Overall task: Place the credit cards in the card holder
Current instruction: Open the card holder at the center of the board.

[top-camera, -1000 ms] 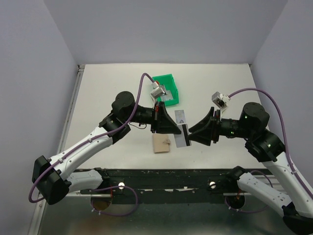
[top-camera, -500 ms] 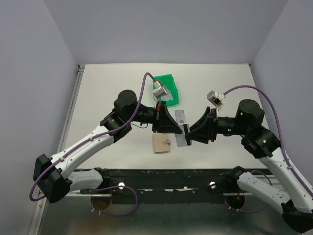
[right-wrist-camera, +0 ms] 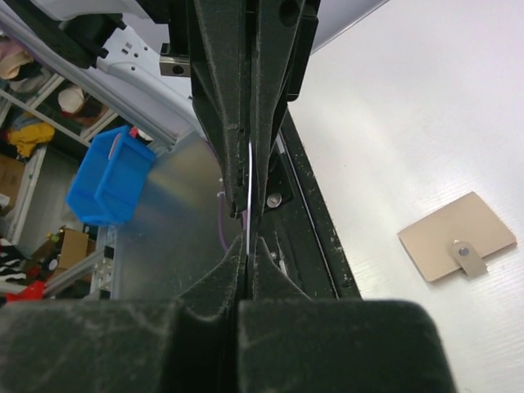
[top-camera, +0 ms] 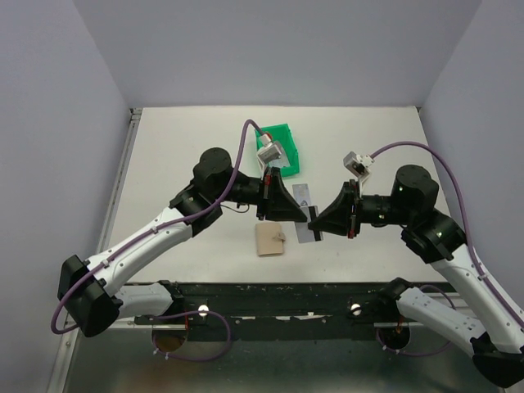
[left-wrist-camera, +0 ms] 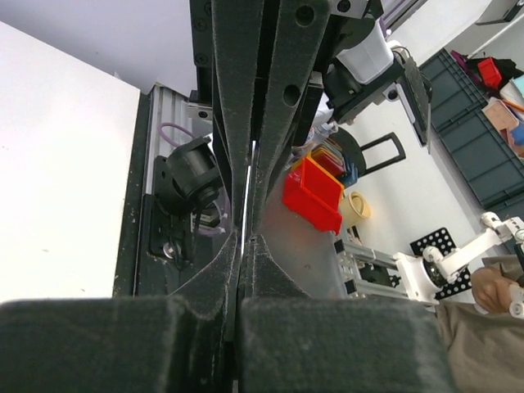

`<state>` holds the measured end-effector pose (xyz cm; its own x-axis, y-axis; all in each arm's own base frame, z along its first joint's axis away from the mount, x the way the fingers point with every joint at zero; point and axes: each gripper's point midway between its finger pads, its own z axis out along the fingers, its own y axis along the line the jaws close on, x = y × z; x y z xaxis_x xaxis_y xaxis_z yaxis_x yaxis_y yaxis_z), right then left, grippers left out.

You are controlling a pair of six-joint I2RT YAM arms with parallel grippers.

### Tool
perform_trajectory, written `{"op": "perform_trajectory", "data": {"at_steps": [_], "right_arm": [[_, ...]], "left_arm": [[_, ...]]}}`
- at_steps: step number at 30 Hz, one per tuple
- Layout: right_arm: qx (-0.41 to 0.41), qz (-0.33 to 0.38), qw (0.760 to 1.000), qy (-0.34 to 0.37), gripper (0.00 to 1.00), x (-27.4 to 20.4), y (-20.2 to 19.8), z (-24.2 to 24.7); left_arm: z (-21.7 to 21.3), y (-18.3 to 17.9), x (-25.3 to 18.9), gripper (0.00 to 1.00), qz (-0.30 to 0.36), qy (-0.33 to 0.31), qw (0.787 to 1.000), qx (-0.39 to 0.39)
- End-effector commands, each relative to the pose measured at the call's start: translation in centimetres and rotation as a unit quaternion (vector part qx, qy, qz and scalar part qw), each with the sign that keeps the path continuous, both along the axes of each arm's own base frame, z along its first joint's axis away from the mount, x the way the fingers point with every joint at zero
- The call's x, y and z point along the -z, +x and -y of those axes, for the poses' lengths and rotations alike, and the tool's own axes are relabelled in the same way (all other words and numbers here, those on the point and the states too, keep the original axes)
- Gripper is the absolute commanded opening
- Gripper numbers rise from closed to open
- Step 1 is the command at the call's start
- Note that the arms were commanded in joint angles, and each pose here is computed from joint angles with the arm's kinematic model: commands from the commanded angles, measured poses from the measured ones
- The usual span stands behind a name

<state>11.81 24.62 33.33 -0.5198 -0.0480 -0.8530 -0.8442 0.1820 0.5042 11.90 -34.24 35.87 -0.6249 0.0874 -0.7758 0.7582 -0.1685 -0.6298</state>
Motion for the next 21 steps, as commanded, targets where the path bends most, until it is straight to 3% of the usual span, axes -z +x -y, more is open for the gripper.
{"op": "perform_trajectory", "data": {"at_steps": [1, 3, 5, 7, 10, 14, 21], "right_arm": [[0.040, 0.007, 0.999, 0.001, 0.00, 0.0, 0.9, 0.4], [0.074, 0.010, 0.997, -0.009, 0.00, 0.4, 1.8, 0.9], [0.110, 0.007, 0.993, -0.028, 0.00, 1.1, 2.7, 1.5], [0.144, 0.000, 0.988, -0.046, 0.00, 1.9, 3.7, 2.1], [0.224, -0.006, 0.972, -0.073, 0.00, 3.2, 5.8, 3.6], [0.315, -0.026, 0.942, -0.112, 0.00, 5.5, 8.2, 5.8], [0.295, -0.088, 0.929, -0.205, 0.00, 10.5, 9.1, 5.1]], "left_arm": [[-0.1, 0.3, 0.3, 0.24, 0.003, 0.012, 1.000, -0.008], [-0.3, 1.4, 0.5, 0.51, 0.005, 0.022, 0.999, -0.045], [-1.1, 2.9, 0.7, 0.64, 0.009, 0.034, 0.995, -0.094], [-2.0, 4.4, 0.6, 0.71, 0.009, 0.039, 0.990, -0.132], [-3.7, 6.5, 1.1, 0.74, 0.000, 0.055, 0.981, -0.187], [-5.4, 9.2, 4.3, 0.75, -0.018, 0.124, 0.955, -0.270], [-9.4, 11.9, 15.9, 0.67, -0.083, 0.278, 0.873, -0.392]]}}
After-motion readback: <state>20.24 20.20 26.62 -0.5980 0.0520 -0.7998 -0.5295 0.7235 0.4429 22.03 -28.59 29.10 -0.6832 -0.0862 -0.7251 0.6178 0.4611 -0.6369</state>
